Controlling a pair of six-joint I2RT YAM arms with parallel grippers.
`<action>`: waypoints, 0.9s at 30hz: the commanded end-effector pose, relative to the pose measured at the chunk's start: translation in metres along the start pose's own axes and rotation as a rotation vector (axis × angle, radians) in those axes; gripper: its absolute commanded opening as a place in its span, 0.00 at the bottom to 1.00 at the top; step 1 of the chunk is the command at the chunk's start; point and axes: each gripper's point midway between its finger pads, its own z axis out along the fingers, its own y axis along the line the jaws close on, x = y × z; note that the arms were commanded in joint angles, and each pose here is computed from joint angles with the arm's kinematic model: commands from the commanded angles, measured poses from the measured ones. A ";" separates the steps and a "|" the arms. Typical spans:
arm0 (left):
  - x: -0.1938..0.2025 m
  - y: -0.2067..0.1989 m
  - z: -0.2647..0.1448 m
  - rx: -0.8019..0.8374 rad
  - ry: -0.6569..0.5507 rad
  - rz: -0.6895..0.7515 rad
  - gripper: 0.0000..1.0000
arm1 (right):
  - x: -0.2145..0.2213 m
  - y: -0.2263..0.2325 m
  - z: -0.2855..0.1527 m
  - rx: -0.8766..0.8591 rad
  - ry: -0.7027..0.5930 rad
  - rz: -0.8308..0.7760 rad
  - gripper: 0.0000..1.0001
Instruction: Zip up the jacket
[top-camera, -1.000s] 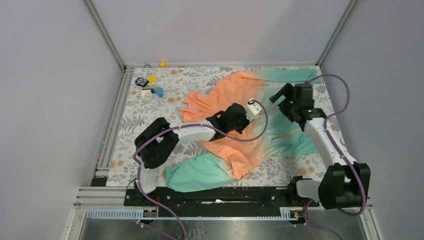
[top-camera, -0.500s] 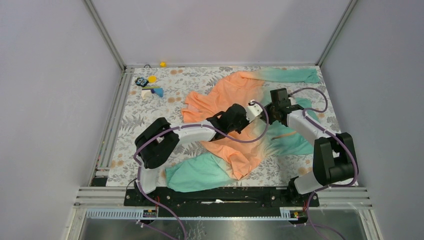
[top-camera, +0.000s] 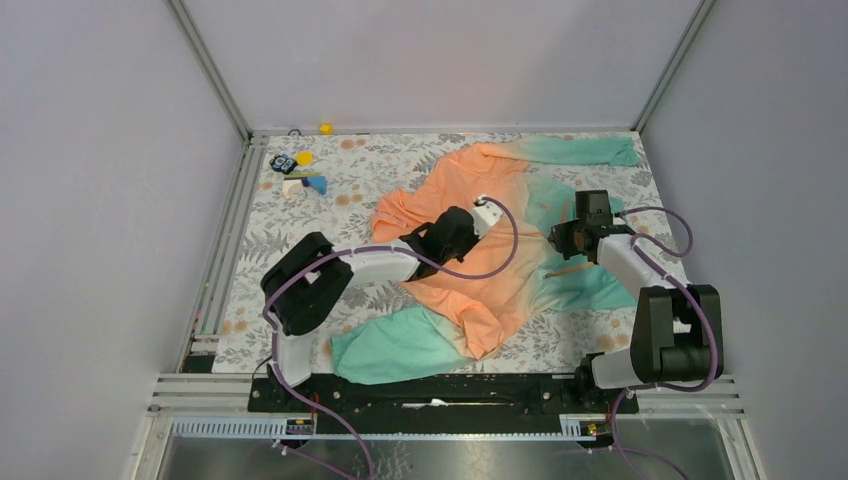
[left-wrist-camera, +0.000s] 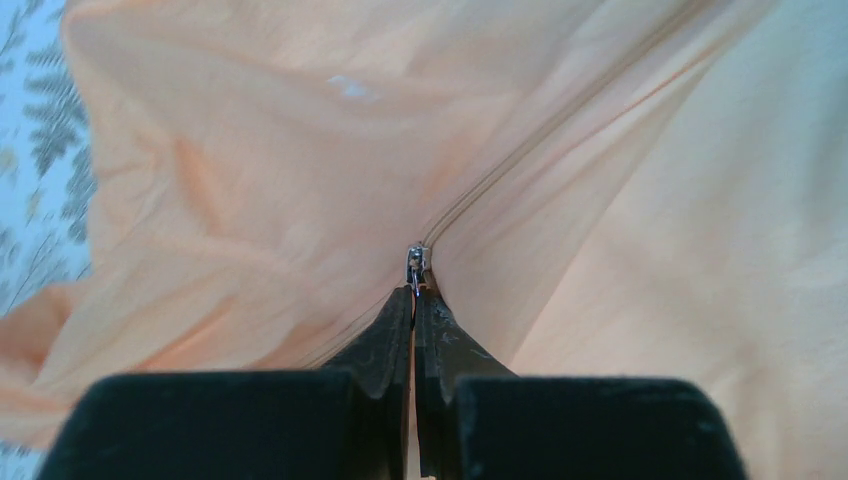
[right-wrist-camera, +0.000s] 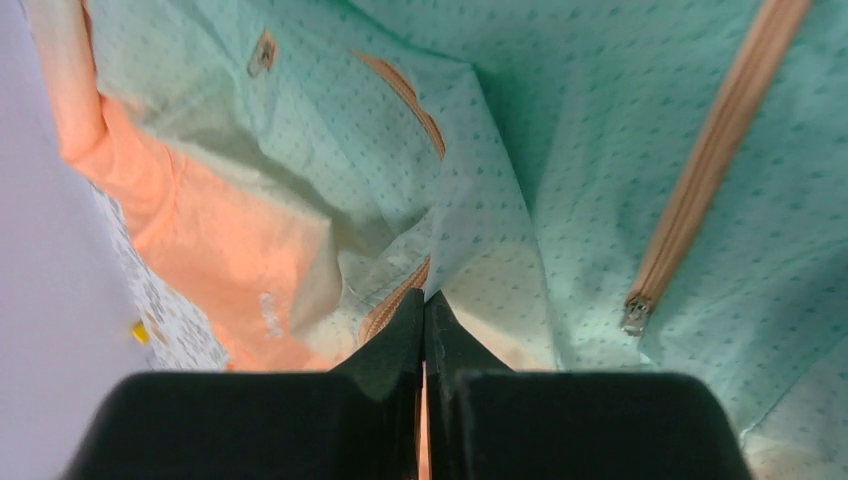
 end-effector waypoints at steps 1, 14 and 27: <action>0.017 0.095 -0.028 -0.285 0.056 -0.089 0.00 | -0.063 -0.020 -0.003 0.052 -0.217 0.088 0.00; 0.097 0.208 -0.091 -0.762 0.262 -0.396 0.00 | -0.062 -0.017 0.007 0.035 -0.191 0.064 0.00; 0.128 0.230 -0.129 -0.897 0.241 -0.591 0.00 | -0.054 -0.009 0.007 -0.024 -0.154 -0.036 0.00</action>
